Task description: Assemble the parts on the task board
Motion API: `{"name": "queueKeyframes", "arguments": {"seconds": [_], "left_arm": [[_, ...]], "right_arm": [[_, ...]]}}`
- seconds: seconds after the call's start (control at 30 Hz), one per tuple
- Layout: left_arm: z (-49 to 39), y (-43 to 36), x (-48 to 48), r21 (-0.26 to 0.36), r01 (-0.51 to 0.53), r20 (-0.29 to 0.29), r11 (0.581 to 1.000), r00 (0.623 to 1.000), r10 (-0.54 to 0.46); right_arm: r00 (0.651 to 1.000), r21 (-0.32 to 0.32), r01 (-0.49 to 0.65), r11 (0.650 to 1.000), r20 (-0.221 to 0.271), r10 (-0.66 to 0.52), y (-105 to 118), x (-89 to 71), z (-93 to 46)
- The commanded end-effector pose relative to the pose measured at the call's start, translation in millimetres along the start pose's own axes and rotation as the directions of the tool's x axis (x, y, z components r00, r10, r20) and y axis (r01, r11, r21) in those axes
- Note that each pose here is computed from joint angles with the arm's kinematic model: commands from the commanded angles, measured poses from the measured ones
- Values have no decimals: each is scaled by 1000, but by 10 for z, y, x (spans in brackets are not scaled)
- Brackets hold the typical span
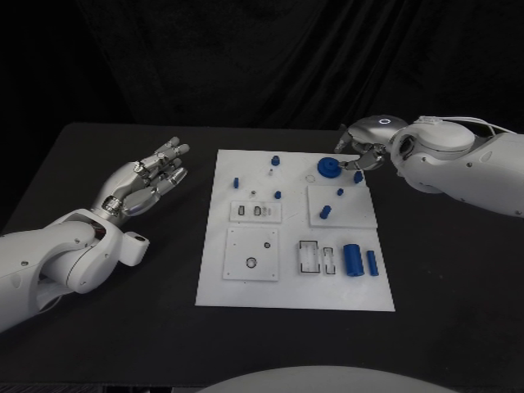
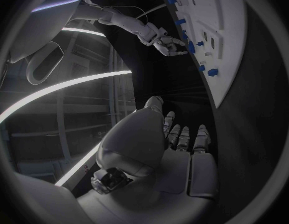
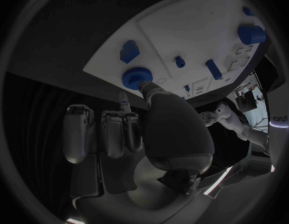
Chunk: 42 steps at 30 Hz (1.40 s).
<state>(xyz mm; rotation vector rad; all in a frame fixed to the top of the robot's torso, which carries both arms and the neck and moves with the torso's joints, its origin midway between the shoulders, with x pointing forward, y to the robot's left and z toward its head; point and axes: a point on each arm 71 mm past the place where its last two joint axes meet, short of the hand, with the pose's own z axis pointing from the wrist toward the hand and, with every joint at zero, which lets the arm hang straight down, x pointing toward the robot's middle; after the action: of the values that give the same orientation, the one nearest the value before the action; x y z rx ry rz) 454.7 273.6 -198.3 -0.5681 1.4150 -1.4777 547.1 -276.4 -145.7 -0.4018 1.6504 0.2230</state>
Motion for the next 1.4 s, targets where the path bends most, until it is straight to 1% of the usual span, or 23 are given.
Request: {"name": "queueKeyframes", "arguments": {"seconds": [0.03,0.37,0.53,0.7,0.83,1.27,1.4], "left_arm": [[7,-111,7,146,6,-14,989,1000,-4],[-1,-111,-1,146,6,-13,989,1000,-4],[-2,-111,-2,145,6,-14,989,1000,-4],[-2,-112,1,145,8,-15,989,1000,-6],[-2,-111,1,144,8,-16,990,1000,-6],[6,-106,5,143,11,-19,990,1000,-8],[8,-106,9,142,13,-22,990,1000,-10]], "right_arm": [[1000,24,-3,1000,-5,3,-7,21,8],[1000,2,-5,1000,26,5,60,6,55],[1000,-10,-5,1000,28,5,98,7,73],[1000,-12,-5,1000,17,5,116,24,86],[1000,-9,-3,1000,-2,3,120,50,96],[999,-4,-5,1000,-46,4,138,167,114],[999,2,-4,1000,-52,4,132,193,127]]}}
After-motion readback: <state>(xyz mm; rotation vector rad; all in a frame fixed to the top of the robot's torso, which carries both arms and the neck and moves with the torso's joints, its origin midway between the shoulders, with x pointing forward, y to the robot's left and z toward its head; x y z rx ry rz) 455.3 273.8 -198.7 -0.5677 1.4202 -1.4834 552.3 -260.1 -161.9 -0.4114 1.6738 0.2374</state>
